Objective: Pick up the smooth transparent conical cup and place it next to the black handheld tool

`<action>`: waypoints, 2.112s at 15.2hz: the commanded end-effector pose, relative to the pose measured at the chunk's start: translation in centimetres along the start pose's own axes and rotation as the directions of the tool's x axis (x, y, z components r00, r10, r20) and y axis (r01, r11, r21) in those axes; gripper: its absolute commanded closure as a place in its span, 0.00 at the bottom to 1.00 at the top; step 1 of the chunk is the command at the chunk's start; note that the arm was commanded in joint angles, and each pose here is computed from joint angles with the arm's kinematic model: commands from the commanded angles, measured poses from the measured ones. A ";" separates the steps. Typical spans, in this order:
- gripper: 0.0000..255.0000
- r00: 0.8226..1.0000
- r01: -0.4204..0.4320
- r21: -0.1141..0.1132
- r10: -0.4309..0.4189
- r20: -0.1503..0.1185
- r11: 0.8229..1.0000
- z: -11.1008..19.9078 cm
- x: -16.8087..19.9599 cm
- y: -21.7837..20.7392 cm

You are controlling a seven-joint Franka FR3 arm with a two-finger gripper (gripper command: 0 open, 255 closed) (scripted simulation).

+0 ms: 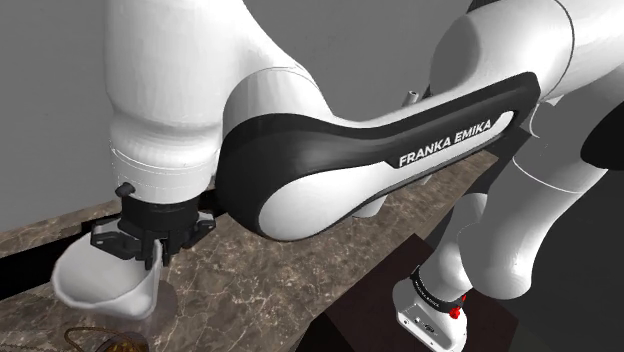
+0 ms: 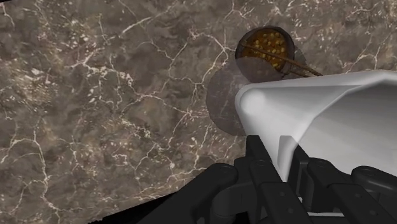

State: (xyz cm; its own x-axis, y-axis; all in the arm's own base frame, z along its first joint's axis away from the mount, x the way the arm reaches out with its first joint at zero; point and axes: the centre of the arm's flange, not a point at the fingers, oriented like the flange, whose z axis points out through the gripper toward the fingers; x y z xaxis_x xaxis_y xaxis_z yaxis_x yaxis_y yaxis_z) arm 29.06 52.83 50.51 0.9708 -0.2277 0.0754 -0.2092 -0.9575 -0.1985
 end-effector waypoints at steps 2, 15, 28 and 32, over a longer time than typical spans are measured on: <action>1.00 1.000 0.000 0.002 0.000 -0.001 1.000 1.5 -0.2 0.2; 1.00 1.000 0.000 0.002 0.000 -0.001 1.000 8.3 -0.8 1.6; 0.00 1.000 0.000 0.001 0.000 0.000 1.000 8.2 -1.0 1.4; 0.00 1.000 0.000 0.002 0.000 -0.001 1.000 4.4 -0.8 1.6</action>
State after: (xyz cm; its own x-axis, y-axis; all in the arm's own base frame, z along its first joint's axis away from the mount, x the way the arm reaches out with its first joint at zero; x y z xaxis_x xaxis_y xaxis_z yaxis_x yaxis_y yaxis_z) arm 28.53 52.51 44.56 0.9705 -0.2284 0.0769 -0.2093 -0.9571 -0.2003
